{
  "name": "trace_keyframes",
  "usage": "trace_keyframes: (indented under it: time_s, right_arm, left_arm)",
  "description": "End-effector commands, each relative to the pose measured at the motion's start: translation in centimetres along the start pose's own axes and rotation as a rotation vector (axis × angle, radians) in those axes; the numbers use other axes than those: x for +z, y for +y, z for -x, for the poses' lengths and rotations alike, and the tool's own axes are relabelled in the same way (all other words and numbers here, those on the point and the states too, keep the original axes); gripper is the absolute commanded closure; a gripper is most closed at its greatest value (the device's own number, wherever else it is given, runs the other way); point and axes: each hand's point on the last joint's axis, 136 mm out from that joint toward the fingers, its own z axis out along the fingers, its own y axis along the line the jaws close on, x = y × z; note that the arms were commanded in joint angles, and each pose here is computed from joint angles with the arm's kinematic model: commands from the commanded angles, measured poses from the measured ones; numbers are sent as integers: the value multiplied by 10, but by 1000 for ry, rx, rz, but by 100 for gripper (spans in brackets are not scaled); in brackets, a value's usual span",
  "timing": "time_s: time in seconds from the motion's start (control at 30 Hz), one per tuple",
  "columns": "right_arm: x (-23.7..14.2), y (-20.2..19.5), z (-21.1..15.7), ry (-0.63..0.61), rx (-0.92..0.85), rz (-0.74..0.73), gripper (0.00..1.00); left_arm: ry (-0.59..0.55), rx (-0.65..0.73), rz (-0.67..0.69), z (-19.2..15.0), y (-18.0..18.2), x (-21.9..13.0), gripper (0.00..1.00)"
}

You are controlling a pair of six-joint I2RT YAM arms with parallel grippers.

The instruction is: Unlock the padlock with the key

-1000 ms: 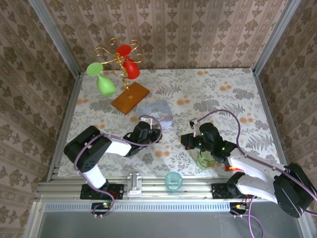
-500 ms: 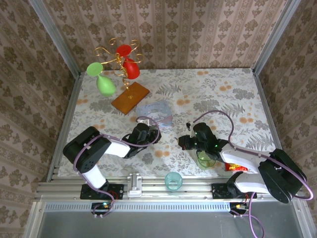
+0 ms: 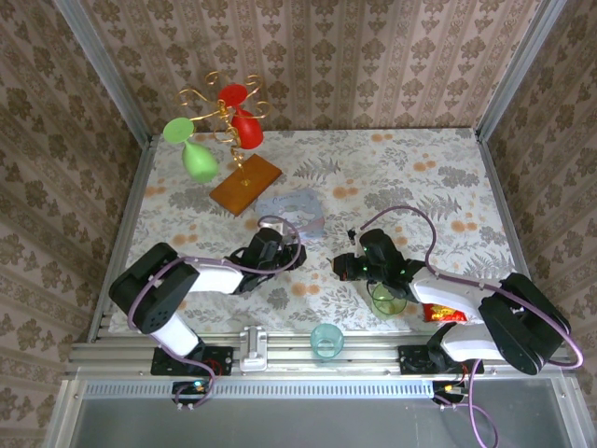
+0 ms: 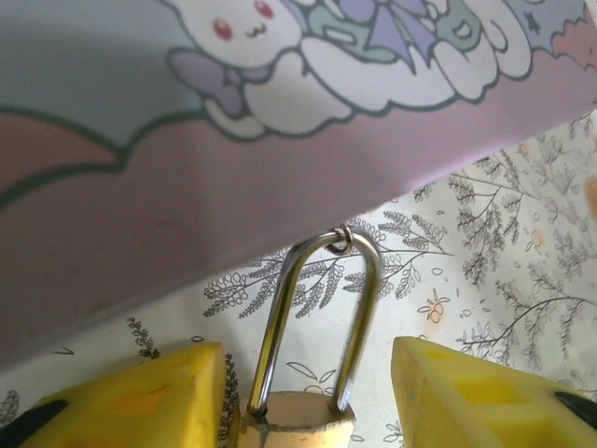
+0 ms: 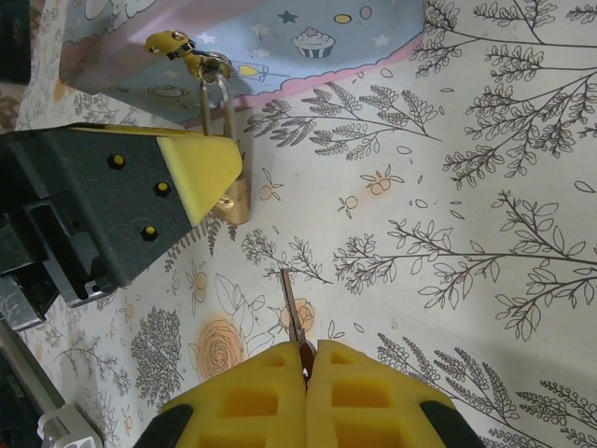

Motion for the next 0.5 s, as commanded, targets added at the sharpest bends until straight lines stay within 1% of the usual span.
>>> trace_keyframes:
  time_s: [0.0,0.07,0.17,0.23,0.27,0.3,0.37,0.47]
  right_arm:
    - [2,6,6,-18,1,16,100]
    - [3,4,4,-16,1,12,100]
    - [3,3,3,-16,0,16,100]
    - [4,2,2,-13,-1,16,100]
    - [3,3,2,-14,-2,18,100]
    - [2,2,1,-15,-3,17,100]
    - [2,1,1,-15,-3,13,100]
    - [1,0,0,-12,-6,7,100]
  left_arm:
    - [10,74,64,8,7,-8,49]
    - [10,99,54,13,3,-8,51]
    - [30,100,53,14,7,-1,51]
    - [27,81,14,14,6,2,59]
    - [27,66,-9,14,4,2,61]
    - [40,65,-19,12,2,3,60]
    - [73,79,-20,7,-1,4,55]
    - [94,93,-50,-2,-7,2,54]
